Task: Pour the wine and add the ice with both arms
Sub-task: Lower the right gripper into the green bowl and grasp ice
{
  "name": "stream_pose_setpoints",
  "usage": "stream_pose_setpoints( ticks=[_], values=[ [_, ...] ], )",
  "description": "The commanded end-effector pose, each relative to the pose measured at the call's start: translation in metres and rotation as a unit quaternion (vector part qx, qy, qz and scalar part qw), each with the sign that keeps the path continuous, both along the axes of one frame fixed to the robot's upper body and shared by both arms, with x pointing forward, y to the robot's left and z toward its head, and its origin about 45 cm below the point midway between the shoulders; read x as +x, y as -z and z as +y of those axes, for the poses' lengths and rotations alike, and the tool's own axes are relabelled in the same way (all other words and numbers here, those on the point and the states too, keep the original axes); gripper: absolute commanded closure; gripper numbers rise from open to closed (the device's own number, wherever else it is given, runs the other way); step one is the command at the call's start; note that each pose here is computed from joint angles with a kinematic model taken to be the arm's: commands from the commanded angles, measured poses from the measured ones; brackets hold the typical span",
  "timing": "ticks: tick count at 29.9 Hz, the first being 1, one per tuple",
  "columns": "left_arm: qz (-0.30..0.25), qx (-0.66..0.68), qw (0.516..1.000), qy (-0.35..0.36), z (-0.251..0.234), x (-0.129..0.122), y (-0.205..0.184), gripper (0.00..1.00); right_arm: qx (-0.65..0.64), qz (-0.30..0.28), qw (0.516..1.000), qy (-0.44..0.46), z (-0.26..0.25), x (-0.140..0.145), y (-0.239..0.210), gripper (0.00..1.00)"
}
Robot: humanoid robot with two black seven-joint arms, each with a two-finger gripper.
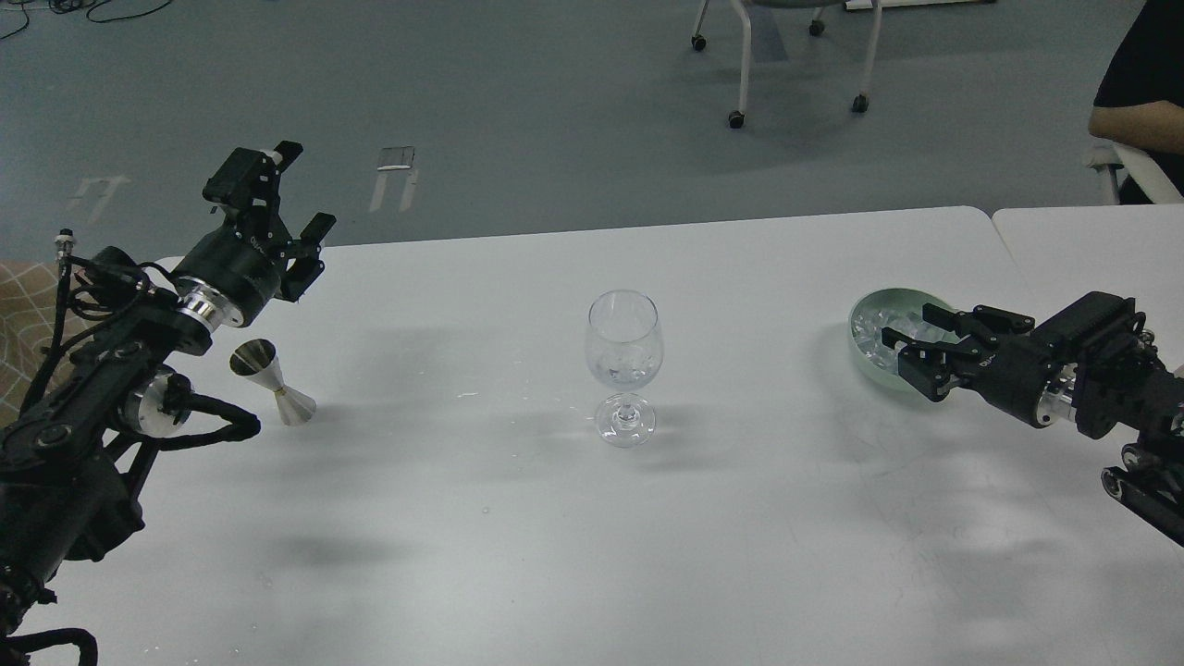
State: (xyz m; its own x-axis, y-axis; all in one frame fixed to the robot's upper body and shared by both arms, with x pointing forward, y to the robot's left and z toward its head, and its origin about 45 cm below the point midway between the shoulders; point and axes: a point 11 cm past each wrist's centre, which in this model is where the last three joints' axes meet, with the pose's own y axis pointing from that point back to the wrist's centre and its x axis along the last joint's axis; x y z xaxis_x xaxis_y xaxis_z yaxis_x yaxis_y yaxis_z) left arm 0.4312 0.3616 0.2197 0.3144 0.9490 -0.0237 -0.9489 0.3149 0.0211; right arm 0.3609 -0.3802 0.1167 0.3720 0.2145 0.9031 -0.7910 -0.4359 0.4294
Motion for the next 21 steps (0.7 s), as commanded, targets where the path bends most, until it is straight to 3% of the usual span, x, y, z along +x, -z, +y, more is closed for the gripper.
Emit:
stream_pose_setpoints(
  ticks=[1, 7, 19, 21],
  values=[
    [0.000, 0.001, 1.000, -0.001, 0.0016, -0.0002, -0.0006, 0.01, 0.000, 0.002, 1.000, 0.001, 0.0005, 0.0000, 0.0018, 0.37],
    [-0.001, 0.002, 1.000, -0.001, 0.0020, 0.0001, -0.0015, 0.01, -0.011, 0.009, 1.000, -0.003, -0.0011, -0.0020, 0.0052, 0.43],
    [-0.001, 0.002, 1.000, -0.001, 0.0026, 0.0000, -0.0018, 0.01, -0.015, 0.009, 1.000, -0.001, -0.0026, -0.0009, 0.0051, 0.68],
    [-0.002, 0.002, 1.000, -0.001, 0.0026, 0.0000, -0.0019, 0.01, -0.015, 0.009, 1.000, -0.001, -0.0026, -0.0009, 0.0051, 0.75]
  ],
)
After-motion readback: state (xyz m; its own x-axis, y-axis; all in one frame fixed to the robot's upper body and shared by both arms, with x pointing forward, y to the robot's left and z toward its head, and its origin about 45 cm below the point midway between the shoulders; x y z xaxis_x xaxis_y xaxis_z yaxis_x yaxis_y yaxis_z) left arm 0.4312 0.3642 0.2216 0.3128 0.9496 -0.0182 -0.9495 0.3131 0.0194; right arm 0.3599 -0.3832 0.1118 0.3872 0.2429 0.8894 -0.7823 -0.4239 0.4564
